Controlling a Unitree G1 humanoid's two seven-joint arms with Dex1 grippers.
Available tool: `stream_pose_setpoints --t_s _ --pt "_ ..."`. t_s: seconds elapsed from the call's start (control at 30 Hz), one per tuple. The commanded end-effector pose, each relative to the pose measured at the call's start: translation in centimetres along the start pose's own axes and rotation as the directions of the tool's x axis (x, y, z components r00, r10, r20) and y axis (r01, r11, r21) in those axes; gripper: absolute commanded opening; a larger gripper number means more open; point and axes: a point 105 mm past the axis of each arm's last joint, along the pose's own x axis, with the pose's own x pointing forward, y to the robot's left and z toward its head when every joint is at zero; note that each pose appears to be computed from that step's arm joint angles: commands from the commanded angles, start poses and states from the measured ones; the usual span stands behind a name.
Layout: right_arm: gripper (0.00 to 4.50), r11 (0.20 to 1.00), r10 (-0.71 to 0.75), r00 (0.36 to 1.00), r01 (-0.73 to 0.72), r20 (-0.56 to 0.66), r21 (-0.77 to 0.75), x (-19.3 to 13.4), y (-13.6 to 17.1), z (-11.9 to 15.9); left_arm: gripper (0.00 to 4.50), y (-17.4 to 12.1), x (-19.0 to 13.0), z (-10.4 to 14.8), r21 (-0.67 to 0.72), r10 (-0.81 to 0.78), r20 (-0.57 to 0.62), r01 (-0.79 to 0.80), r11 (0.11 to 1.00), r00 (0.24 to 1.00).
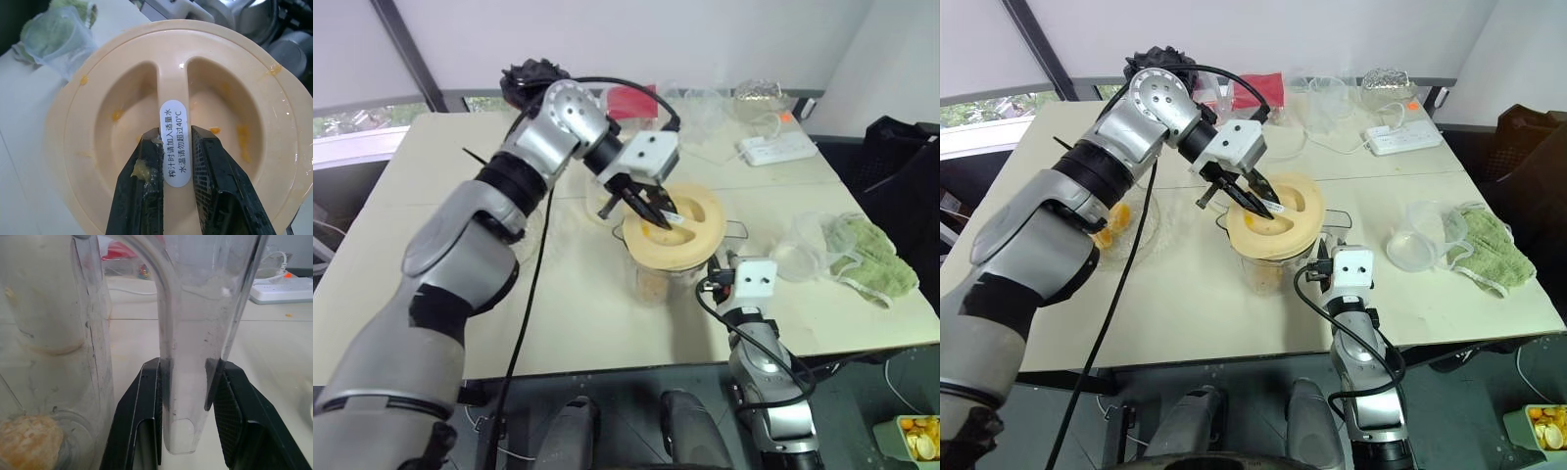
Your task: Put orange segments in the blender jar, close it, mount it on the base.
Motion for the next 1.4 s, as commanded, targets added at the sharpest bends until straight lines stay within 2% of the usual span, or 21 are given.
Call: stream_pose_setpoints --t_s 0.03,0.17,0.23,0.37,0.5,0.67,0.8,1.0,1.2,1.4 --pt "0.87 0.999 -0.034 0.999 0.034 0.008 -0.03 0.0 -0.8 0.3 0.25 -2.2 2.6 -2.9 -0.058 -0.159 -0.121 0.153 0.987 0.98" --pt "0.87 0.999 -0.044 0.999 0.044 0.013 -0.032 0.1 -0.9 0.4 0.25 -2.3 3.7 -3.2 -0.024 -0.213 -0.182 0.212 0.977 0.96" --pt "0.87 0.998 -0.054 0.998 0.054 0.013 -0.029 0.0 -1.0 0.3 0.25 -1.9 4.3 -2.6 -0.032 -0.214 -0.161 0.211 0.977 0.964" --pt "0.87 0.998 -0.065 0.998 0.065 0.011 -0.026 -0.2 -1.1 0.3 0.25 -1.7 4.6 -2.2 -0.097 -0.209 -0.121 0.198 0.975 0.97" --pt "0.87 0.997 -0.068 0.998 0.069 0.011 -0.025 -0.1 -1.0 0.2 0.25 -1.9 4.0 -3.1 -0.193 -0.199 -0.14 0.171 0.966 0.97" --pt "0.87 0.998 -0.058 0.998 0.059 0.019 -0.029 0.3 -0.7 0.3 0.25 -1.4 2.2 -3.8 -0.309 -0.113 -0.197 0.047 0.95 0.974" --pt "0.87 0.998 -0.049 0.998 0.05 0.024 -0.028 0.6 -0.4 0.2 0.25 -0.9 1.3 -3.8 -0.401 -0.008 -0.223 -0.084 0.912 0.975" --pt "0.87 1.0 -0.018 0.999 0.019 0.03 -0.024 1.0 0.3 0.1 0.25 -0.1 -0.1 -3.9 -0.585 0.141 -0.311 -0.306 0.751 0.94" --pt "0.87 0.999 0.016 0.999 -0.014 0.038 -0.039 1.5 0.5 0.2 0.25 0.0 -0.7 -4.2 -0.628 0.206 -0.362 -0.401 0.667 0.909" --pt "0.87 0.998 0.037 0.998 -0.034 0.045 -0.052 2.1 0.7 0.3 0.25 -0.3 -1.2 -3.7 -0.637 0.235 -0.356 -0.419 0.647 0.904"
